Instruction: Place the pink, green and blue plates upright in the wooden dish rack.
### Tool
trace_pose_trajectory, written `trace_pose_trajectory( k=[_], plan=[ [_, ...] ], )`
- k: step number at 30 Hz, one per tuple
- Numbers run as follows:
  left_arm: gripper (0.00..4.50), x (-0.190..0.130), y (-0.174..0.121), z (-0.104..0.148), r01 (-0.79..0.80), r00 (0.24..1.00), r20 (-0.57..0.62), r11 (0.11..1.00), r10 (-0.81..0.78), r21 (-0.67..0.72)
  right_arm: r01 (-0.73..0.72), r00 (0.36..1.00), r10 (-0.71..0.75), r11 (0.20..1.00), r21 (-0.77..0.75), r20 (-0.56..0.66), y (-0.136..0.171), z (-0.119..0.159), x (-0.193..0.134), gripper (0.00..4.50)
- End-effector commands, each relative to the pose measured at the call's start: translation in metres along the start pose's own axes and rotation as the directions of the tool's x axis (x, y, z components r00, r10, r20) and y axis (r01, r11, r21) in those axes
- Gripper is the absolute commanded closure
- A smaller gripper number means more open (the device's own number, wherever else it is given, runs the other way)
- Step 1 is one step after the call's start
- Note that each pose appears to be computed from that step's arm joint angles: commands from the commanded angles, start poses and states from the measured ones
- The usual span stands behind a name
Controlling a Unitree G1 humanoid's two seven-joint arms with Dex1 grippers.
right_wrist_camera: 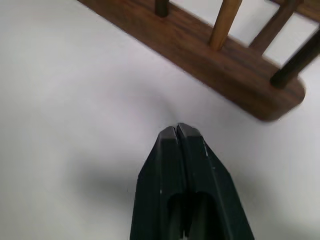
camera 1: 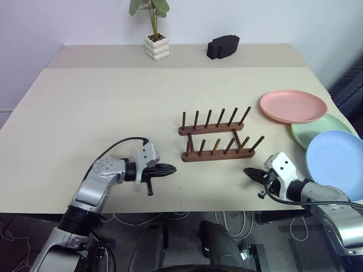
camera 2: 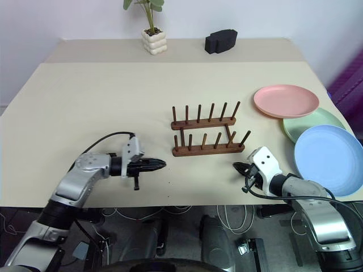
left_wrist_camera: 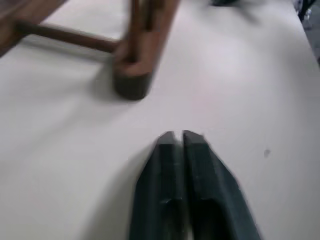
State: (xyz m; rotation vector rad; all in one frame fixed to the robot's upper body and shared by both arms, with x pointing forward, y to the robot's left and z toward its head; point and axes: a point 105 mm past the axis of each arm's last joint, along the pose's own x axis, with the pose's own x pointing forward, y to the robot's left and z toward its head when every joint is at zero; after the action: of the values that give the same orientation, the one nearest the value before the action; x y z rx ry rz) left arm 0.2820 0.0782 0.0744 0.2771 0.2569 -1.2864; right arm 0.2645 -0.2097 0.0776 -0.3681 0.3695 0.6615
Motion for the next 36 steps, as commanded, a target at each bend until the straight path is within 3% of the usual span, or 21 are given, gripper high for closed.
trace_pose_trajectory(
  k=[1,9,24,36],
  plan=[
    [4.23,0.020,-0.008,0.006,0.001,1.000,-0.018,0.999,-0.001,0.039,0.043,0.999,-0.043,0.998,-0.053,-0.010,-0.008,0.001,0.007,4.50],
    [4.23,0.035,0.018,0.006,-0.151,0.988,-0.019,0.987,0.152,0.050,0.096,0.995,-0.097,0.989,-0.111,0.002,-0.020,0.006,0.024,4.50],
    [4.23,0.018,0.065,-0.003,-0.368,0.929,-0.022,0.928,0.370,0.068,0.160,0.986,-0.151,0.975,-0.153,0.066,-0.031,0.020,0.050,4.50],
    [4.23,0.016,0.048,0.002,-0.285,0.958,0.018,0.958,0.285,0.037,0.092,0.991,-0.074,0.981,-0.171,0.109,-0.026,0.032,0.038,4.50]
  ],
)
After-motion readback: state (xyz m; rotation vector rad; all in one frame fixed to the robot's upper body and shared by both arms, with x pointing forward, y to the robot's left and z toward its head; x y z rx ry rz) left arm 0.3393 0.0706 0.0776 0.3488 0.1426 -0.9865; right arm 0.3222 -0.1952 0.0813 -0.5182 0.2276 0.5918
